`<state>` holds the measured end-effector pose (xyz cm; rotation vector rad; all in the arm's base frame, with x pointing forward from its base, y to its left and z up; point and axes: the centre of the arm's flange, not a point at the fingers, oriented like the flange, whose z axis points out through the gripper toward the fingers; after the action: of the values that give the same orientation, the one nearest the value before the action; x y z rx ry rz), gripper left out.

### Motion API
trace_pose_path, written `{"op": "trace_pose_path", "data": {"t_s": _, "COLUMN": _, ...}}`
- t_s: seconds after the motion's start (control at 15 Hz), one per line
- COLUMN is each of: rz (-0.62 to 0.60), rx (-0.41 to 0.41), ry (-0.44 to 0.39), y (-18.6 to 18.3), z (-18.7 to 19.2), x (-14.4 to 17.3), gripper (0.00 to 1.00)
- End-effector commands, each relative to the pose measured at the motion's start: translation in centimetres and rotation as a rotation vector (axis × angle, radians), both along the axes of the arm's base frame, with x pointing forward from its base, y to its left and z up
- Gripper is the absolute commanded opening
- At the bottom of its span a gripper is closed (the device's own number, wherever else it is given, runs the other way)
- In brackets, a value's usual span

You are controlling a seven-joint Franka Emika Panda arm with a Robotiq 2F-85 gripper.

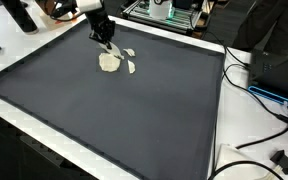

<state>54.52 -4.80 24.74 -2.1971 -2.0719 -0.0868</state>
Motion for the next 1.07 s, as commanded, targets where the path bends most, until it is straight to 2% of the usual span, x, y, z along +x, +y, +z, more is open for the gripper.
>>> {"op": "trace_pose_path", "data": {"t_s": 0.0, "rz": -0.013, "rx": 0.074, "ry": 0.023, "y": 2.0, "z": -3.4, "x": 0.2, "gripper": 0.01}}
{"op": "trace_pose_path", "data": {"t_s": 0.33, "rz": -0.053, "rx": 0.053, "ry": 0.036, "y": 1.6, "z": -3.4, "x": 0.3, "gripper": 0.01}}
{"op": "trace_pose_path", "data": {"t_s": 1.0, "rz": -0.316, "rx": 0.042, "ry": 0.03, "y": 2.9, "z": 2.3, "x": -0.4, "gripper": 0.01}}
